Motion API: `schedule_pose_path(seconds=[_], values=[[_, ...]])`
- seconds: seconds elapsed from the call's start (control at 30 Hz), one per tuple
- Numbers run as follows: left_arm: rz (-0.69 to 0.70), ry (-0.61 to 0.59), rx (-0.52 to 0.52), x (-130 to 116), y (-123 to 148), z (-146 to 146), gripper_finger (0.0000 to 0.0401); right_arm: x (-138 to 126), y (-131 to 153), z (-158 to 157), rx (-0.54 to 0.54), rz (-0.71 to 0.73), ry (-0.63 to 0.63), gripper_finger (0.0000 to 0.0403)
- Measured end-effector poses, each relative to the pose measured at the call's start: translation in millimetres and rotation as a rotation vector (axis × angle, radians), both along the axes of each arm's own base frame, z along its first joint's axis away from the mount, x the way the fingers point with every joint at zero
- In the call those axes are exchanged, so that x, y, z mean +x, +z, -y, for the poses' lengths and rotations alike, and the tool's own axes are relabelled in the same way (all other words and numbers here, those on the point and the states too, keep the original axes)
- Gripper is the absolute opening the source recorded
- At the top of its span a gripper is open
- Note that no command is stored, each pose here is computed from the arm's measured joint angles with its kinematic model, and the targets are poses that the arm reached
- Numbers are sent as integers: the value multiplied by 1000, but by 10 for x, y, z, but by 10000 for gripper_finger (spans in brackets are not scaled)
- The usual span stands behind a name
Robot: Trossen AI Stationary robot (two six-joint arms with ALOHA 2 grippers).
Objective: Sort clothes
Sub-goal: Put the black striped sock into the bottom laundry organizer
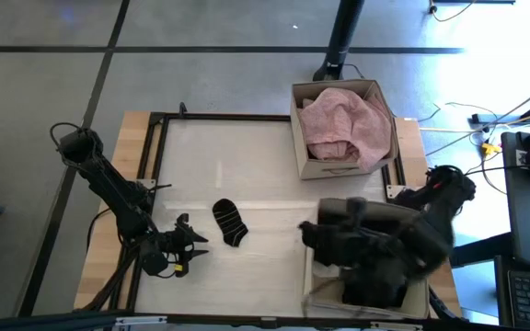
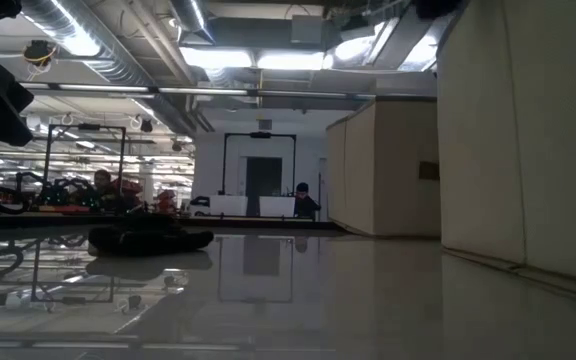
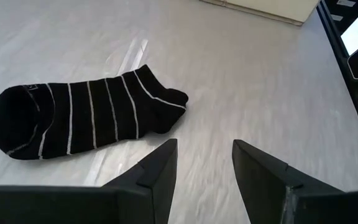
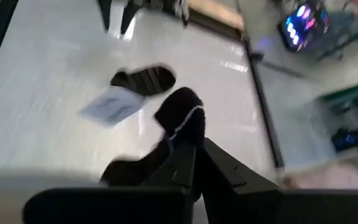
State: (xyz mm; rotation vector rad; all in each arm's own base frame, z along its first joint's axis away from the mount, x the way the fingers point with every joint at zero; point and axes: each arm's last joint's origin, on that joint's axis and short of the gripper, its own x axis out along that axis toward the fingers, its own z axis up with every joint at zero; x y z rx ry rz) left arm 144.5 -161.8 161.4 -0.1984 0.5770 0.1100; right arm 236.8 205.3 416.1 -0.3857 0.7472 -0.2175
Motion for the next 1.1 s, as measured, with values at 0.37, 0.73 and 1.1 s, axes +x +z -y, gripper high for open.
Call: schedule_pose_path(seconds=[0.37, 0.73, 1.1], values=[[1, 3, -1, 3, 0, -2, 146, -508, -73, -307, 212, -54, -20, 19], [10, 14, 10, 4, 2, -8, 146, -602, -694, -430, 329, -321, -214, 19], [9, 15, 4, 3, 2, -7, 146, -360, -1224, -123, 380, -706, -465, 97]])
